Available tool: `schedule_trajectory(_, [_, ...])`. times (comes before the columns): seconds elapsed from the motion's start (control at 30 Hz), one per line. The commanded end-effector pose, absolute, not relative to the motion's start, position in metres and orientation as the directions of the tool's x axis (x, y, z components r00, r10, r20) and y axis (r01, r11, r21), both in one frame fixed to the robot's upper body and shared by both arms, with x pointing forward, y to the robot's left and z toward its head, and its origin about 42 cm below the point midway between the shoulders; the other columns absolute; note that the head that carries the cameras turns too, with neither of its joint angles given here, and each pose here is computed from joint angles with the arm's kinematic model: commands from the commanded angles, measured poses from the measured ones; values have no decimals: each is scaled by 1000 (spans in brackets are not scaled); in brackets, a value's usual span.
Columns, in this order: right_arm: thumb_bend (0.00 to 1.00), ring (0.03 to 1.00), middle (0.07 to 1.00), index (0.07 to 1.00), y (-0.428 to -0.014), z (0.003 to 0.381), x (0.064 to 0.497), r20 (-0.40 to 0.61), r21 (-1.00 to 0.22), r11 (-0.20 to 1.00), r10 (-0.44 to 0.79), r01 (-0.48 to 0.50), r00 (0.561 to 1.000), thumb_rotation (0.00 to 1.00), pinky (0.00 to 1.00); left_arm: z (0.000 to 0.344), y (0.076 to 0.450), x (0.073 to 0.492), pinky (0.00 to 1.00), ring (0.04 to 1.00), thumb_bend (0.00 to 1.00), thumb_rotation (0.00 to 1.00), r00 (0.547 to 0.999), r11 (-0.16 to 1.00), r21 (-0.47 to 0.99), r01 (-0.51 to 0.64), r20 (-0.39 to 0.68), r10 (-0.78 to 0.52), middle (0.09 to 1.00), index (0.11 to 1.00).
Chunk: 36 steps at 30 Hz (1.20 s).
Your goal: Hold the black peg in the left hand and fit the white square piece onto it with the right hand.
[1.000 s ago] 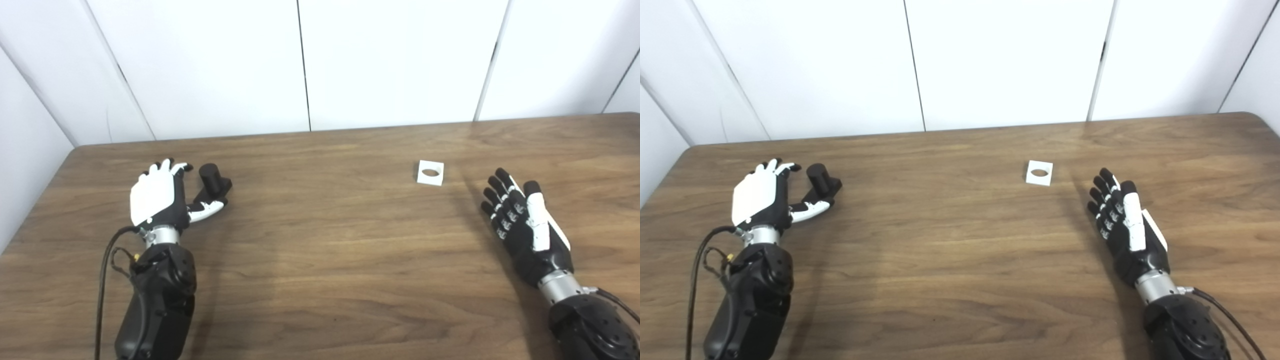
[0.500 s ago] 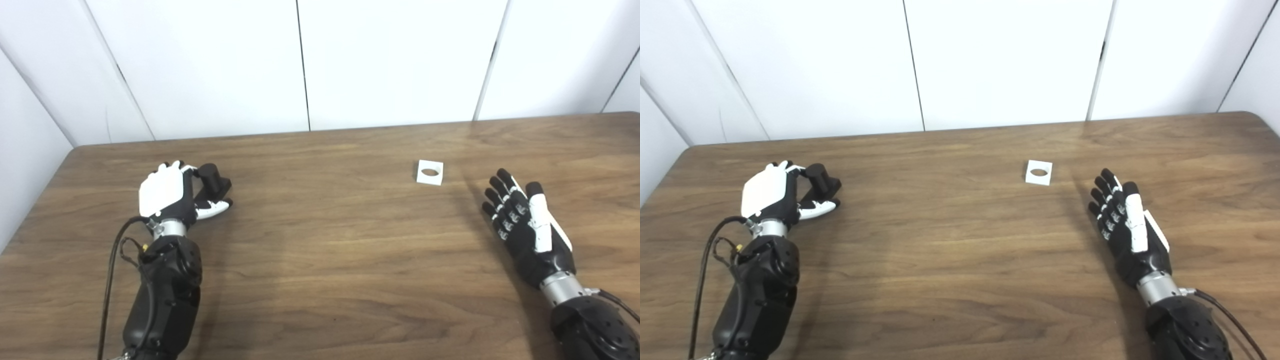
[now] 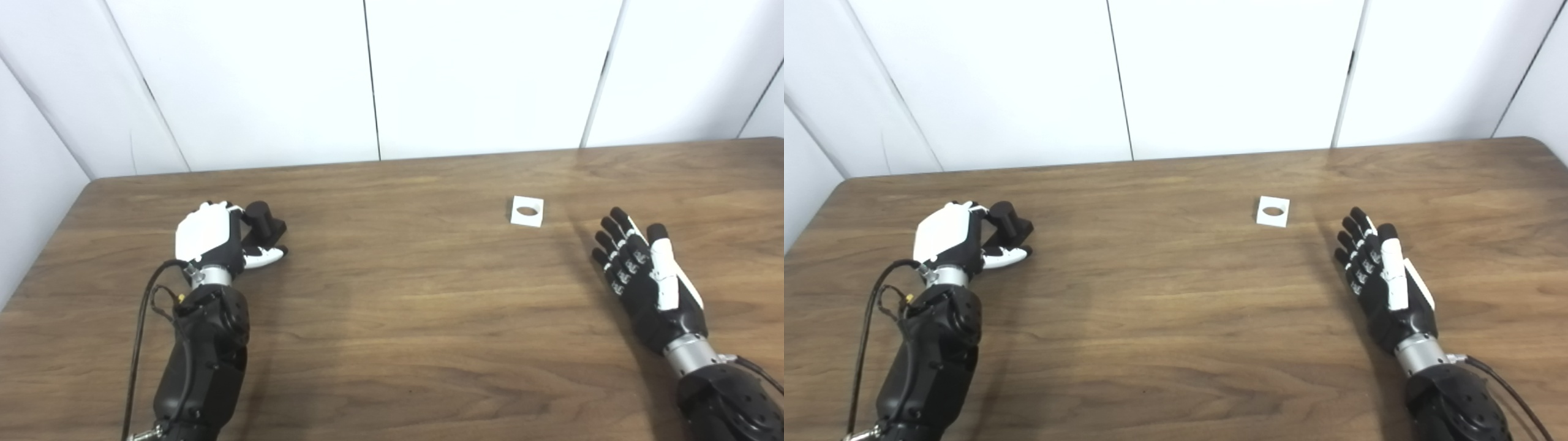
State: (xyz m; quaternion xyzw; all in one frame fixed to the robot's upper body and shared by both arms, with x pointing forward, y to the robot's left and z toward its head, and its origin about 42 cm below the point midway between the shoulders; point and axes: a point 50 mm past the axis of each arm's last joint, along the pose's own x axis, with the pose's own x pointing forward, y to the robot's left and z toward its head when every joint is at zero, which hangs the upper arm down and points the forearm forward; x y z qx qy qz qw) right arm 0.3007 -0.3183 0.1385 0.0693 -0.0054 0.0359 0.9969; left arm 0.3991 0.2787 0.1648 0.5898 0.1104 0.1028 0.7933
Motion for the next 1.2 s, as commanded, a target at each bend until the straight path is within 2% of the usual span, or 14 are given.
schedule_trajectory(0.0, [590, 1000, 1000, 1000, -322, 147, 303, 56, 126, 988, 86, -92, 995, 1000, 1000, 193, 280, 414, 996, 1000, 728, 373, 954, 244, 963, -116, 40, 297, 919, 672])
schedule_trajectory(0.2, [588, 1000, 1000, 1000, -322, 147, 302, 56, 134, 987, 84, -91, 995, 1000, 1000, 192, 279, 414, 1000, 1000, 726, 343, 954, 240, 964, -116, 41, 298, 918, 668])
schedule_trajectory(0.33, [602, 1000, 1000, 1000, -324, 148, 303, 58, 125, 987, 90, -96, 994, 1000, 1000, 191, 277, 414, 1000, 1000, 724, 321, 953, 244, 962, -120, 43, 300, 917, 695])
schedule_trajectory(0.53, [610, 1000, 1000, 1000, -326, 150, 303, 63, 116, 989, 87, -94, 994, 1000, 1000, 189, 276, 412, 1000, 1000, 716, 245, 952, 258, 958, -128, 46, 303, 921, 702])
schedule_trajectory(0.77, [624, 1000, 1000, 1000, -327, 151, 302, 58, 113, 989, 91, -97, 994, 1000, 1000, 187, 276, 409, 1000, 1000, 711, 169, 952, 274, 952, -139, 52, 303, 917, 634])
schedule_trajectory(0.87, [625, 1000, 1000, 1000, -327, 151, 302, 60, 110, 989, 90, -96, 994, 1000, 1000, 186, 277, 409, 1000, 1000, 720, 141, 951, 285, 947, -146, 54, 306, 915, 680])
schedule_trajectory(0.97, [628, 1000, 1000, 1000, -327, 152, 302, 61, 108, 990, 88, -94, 994, 1000, 1000, 185, 276, 410, 1000, 1000, 723, 113, 951, 282, 948, -146, 55, 305, 907, 600])
schedule_trajectory(1.03, [632, 1000, 1000, 1000, -327, 153, 302, 62, 105, 990, 87, -93, 994, 1000, 1000, 185, 275, 410, 1000, 1000, 728, 92, 951, 285, 947, -148, 58, 303, 903, 635])
schedule_trajectory(1.13, [631, 1000, 1000, 1000, -327, 153, 302, 63, 106, 990, 83, -89, 995, 1000, 1000, 183, 276, 410, 1000, 1000, 725, 75, 952, 287, 947, -145, 54, 301, 902, 602])
schedule_trajectory(1.17, [630, 1000, 1000, 1000, -327, 153, 302, 63, 106, 990, 83, -90, 995, 1000, 1000, 183, 275, 411, 1000, 1000, 684, 72, 953, 287, 947, -144, 54, 300, 902, 576])
